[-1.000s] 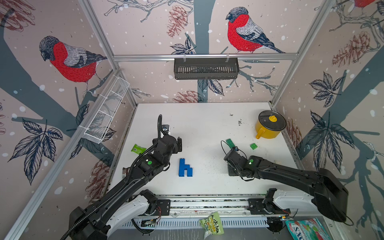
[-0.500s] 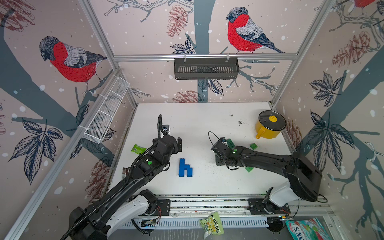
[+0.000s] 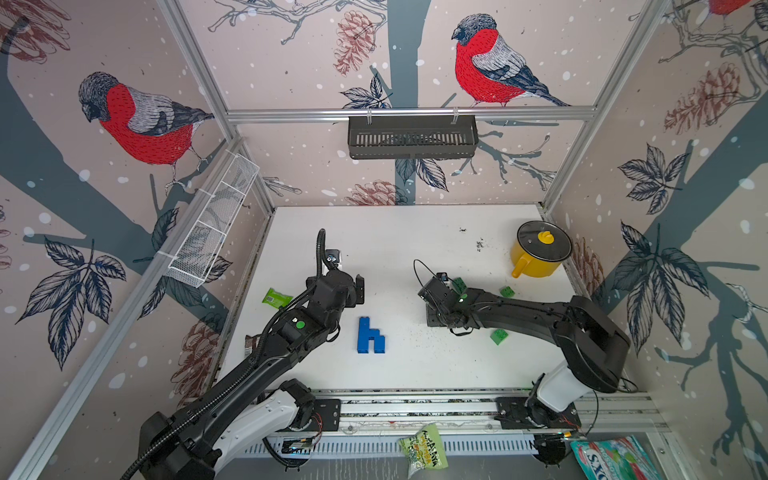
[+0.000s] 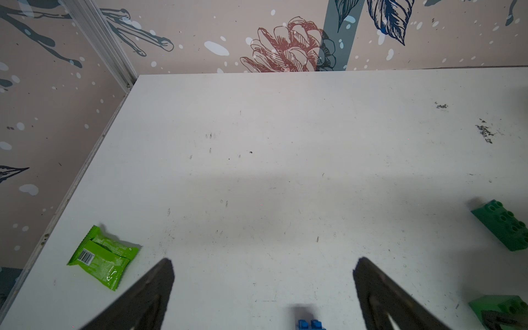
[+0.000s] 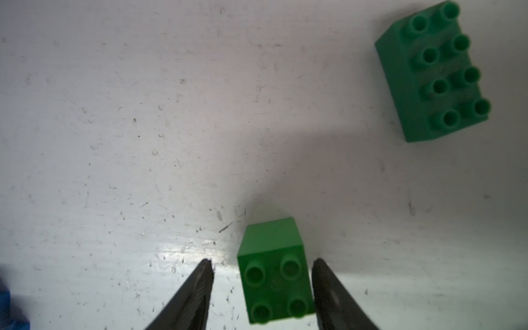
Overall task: Assemble the letter h with lego
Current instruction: Move the lego brick at the center of the board, then pick up the lego brick from the center of the board.
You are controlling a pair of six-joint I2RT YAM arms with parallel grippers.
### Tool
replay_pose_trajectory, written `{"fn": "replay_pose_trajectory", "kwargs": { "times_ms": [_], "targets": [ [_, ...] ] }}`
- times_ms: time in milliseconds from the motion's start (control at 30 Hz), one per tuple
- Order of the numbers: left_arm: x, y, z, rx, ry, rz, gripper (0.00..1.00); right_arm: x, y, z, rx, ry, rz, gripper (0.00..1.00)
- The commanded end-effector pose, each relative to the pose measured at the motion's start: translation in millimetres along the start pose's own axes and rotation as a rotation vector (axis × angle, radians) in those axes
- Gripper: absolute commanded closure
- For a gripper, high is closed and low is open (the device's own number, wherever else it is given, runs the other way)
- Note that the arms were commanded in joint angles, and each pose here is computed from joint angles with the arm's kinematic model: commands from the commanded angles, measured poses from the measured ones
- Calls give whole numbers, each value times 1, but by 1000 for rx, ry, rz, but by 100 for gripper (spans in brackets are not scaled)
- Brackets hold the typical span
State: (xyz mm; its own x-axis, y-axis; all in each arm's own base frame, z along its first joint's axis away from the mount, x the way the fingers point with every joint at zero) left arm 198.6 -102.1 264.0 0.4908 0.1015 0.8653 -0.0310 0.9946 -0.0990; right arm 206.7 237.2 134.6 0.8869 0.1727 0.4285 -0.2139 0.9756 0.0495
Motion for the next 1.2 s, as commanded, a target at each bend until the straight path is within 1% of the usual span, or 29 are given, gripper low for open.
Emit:
{"fn": "replay_pose_trajectory", "kwargs": {
  "times_ms": [0, 100, 200, 300, 367, 500, 633, 700, 800, 1000, 1167],
  "targets": [
    [1, 1, 0, 2, 1, -1, 2, 5, 2, 5, 14, -24, -13, 26],
    [1, 1, 0, 2, 1, -2, 2, 11, 4, 18, 54, -61, -18, 10],
    [1, 1, 0, 3, 3, -4, 2, 17, 1, 36, 69, -100, -18, 0],
    [1, 1, 1, 2, 1, -2, 2, 18, -16, 53, 60, -137, -41, 0],
    [2, 1, 2, -1, -6, 3, 2, 15, -36, 56, 50, -136, -74, 1],
    [2, 2, 5, -18, -16, 18, 2, -1, -89, 59, 35, -127, -196, 0],
    [2, 1, 4, -22, -8, 18, 2, -17, -124, 68, -19, -183, -282, 1],
    [2, 0, 3, -24, -2, 14, 2, -26, -133, 68, -35, -211, -307, 1],
    [1, -1, 1, -21, 9, 8, 2, -33, -138, 65, -43, -222, -347, 1],
    [0, 0, 1, -20, 10, 5, 2, -47, -143, 46, -106, -161, -374, 1],
    [0, -1, 0, -21, 12, 1, 2, -52, -142, 39, -103, -121, -379, 1]
  ]
}}
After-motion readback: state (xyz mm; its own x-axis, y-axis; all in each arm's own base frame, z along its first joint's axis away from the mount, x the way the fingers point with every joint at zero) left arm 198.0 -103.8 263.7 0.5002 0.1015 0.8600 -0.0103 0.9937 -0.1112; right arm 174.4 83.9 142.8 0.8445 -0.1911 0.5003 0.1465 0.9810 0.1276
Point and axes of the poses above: each gripper's point midway between its finger pads, its own z axis back along the fingers, its own y axis along the line the jaws close on, x = y × z, the point moved 10 cm from there along z, back along the fingers, and after that the axes turned 6 degrees about z, right-handed, at the moved point
